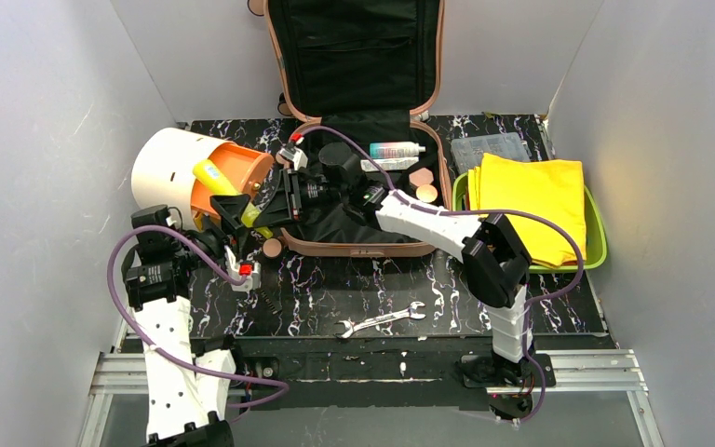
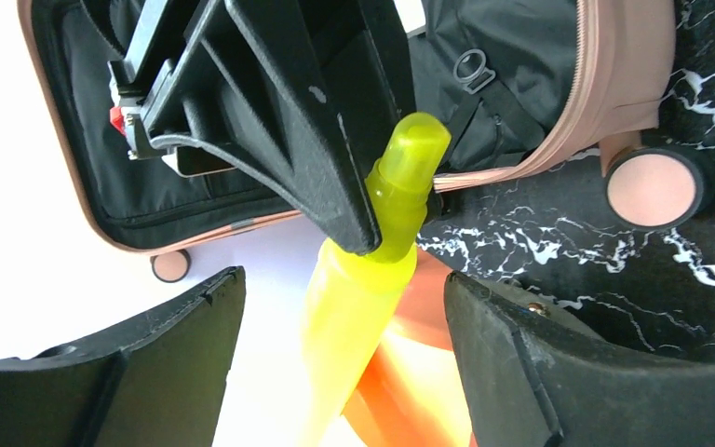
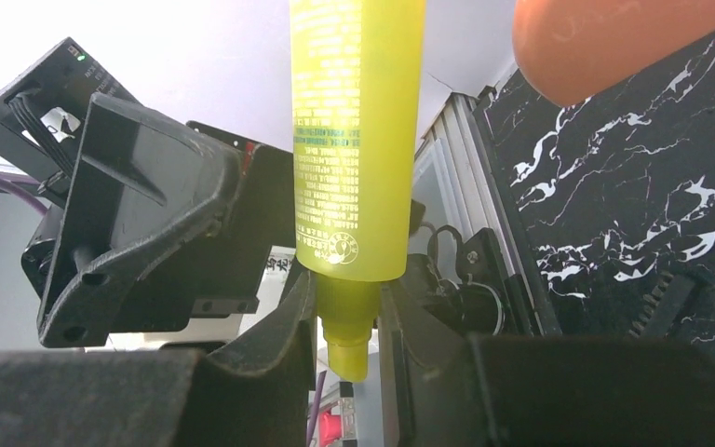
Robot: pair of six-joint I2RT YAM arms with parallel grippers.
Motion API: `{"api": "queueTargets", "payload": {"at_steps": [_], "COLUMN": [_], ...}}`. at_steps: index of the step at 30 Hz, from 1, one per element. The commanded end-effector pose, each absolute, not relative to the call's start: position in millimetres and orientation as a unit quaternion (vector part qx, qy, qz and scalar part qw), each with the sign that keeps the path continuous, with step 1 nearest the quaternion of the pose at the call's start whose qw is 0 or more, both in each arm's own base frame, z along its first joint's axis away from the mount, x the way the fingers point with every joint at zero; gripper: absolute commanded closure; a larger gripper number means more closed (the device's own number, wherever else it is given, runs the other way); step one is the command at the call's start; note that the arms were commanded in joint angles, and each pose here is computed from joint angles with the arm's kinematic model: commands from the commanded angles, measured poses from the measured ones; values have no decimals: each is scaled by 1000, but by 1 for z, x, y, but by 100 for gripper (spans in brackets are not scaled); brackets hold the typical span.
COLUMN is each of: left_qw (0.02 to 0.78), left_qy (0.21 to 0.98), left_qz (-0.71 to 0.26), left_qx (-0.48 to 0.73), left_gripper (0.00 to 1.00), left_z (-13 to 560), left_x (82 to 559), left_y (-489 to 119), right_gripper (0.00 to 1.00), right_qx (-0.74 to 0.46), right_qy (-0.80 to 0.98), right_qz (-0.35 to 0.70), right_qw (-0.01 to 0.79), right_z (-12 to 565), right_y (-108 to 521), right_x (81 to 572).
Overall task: Open, take out, and arrange the luggage
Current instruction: Pass from the right arm to the left
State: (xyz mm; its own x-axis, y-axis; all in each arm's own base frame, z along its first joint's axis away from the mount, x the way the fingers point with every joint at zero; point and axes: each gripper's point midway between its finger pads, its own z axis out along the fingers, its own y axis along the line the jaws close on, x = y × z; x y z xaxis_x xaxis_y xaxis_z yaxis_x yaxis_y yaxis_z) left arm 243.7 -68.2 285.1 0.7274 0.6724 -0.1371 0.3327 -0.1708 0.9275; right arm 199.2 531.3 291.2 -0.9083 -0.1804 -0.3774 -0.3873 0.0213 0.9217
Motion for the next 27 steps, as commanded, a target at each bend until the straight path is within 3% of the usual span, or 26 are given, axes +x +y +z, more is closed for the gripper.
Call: {"api": "queueTargets", "payload": {"at_steps": [1, 7, 21, 25, 27], "left_qw": [514, 511, 510, 511, 511], "left_qy": [174, 165, 163, 162, 161], "left_qz": [267, 267, 264, 263, 262], "left_qx": [797, 800, 802, 802, 802], "left_gripper": [26, 40, 41, 50, 64], "left_z": [303, 301, 297, 296, 295], "left_x": [246, 245, 243, 243, 242], "left_y": [-75, -78, -80, -80, -81], "right_gripper": [99, 99, 99, 99, 99], "right_qx": [-241, -245, -256, -255, -255], "right_qy": [652, 645, 635, 637, 639], "right_qz": [707, 713, 721, 719, 718], "right_qw": [130, 126, 108, 105, 105], "right_z": [352, 360, 365, 362, 360], "right_y": [514, 514, 513, 514, 515], "right_x": [186, 181, 162, 161, 161]}}
